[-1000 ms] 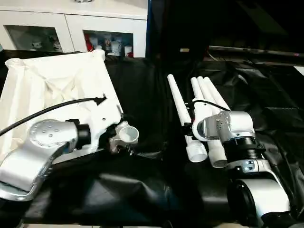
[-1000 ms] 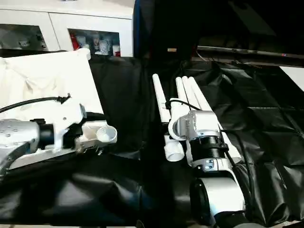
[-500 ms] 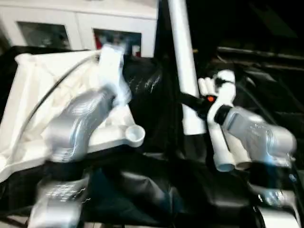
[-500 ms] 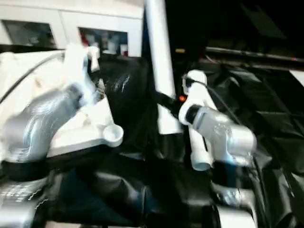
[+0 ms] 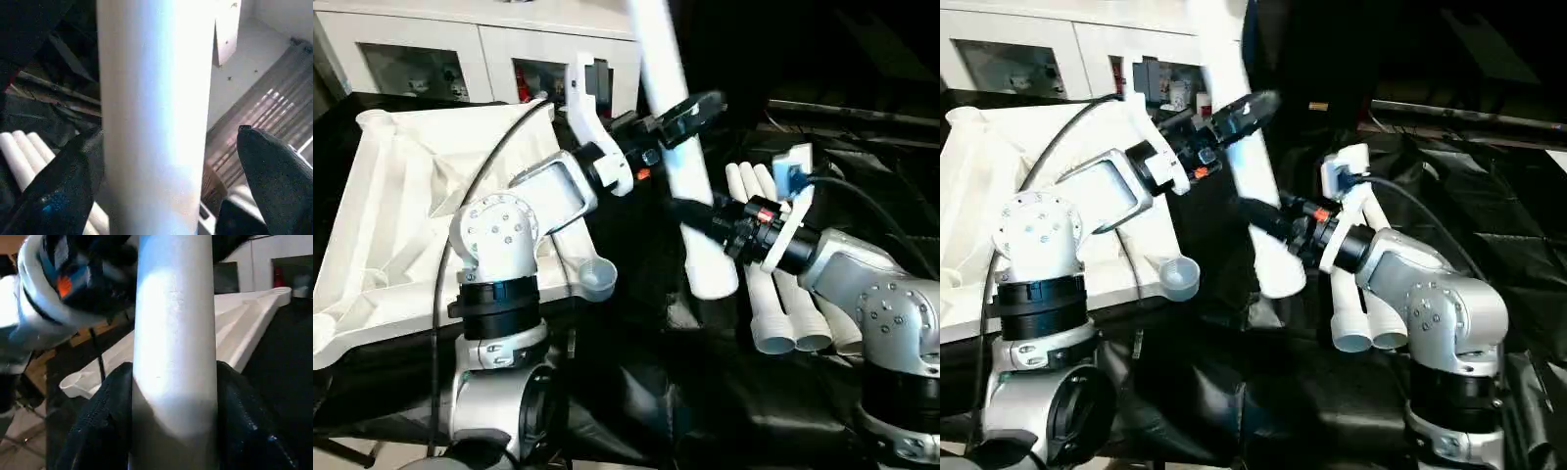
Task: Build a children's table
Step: Pick table leg
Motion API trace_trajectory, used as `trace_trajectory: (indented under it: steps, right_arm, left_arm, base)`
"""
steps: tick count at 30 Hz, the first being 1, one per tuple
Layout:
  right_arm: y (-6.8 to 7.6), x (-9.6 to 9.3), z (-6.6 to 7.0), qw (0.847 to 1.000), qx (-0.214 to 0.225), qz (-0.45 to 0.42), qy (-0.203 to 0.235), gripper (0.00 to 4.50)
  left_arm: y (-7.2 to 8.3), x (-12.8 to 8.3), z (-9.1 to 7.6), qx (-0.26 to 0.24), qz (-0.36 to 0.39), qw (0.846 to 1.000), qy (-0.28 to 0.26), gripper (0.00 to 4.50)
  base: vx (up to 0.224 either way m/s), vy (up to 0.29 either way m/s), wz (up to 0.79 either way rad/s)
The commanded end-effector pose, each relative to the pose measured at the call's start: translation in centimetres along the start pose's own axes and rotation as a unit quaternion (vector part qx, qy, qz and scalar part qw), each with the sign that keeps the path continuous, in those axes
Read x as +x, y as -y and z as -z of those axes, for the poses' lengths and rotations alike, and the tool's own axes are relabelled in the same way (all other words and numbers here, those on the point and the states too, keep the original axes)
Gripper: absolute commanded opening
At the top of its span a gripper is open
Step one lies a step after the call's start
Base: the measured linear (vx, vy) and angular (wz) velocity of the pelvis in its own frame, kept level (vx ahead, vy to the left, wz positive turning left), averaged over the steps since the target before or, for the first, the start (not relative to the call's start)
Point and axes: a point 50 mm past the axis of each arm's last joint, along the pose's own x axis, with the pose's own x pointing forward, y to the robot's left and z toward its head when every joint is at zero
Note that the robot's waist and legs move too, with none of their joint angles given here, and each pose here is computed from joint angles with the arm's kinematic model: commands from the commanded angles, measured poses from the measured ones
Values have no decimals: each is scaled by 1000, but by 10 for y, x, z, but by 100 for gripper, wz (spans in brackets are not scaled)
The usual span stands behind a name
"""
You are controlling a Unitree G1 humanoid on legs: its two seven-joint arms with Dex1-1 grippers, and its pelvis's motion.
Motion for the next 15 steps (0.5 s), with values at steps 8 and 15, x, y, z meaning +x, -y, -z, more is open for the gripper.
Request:
trace_trajectory:
  steps: [8, 15]
  right_arm:
    - [5, 8, -4, 995, -71, 66, -18, 185]
    - [0, 17, -1, 994, -81, 68, -21, 185]
  left_arm:
    - [2, 2, 1, 21, -51, 998, -10, 372]
    - [0, 4, 7, 25, -83, 996, -12, 322]
  base:
    - [0, 0, 0]
    - [0, 0, 0]
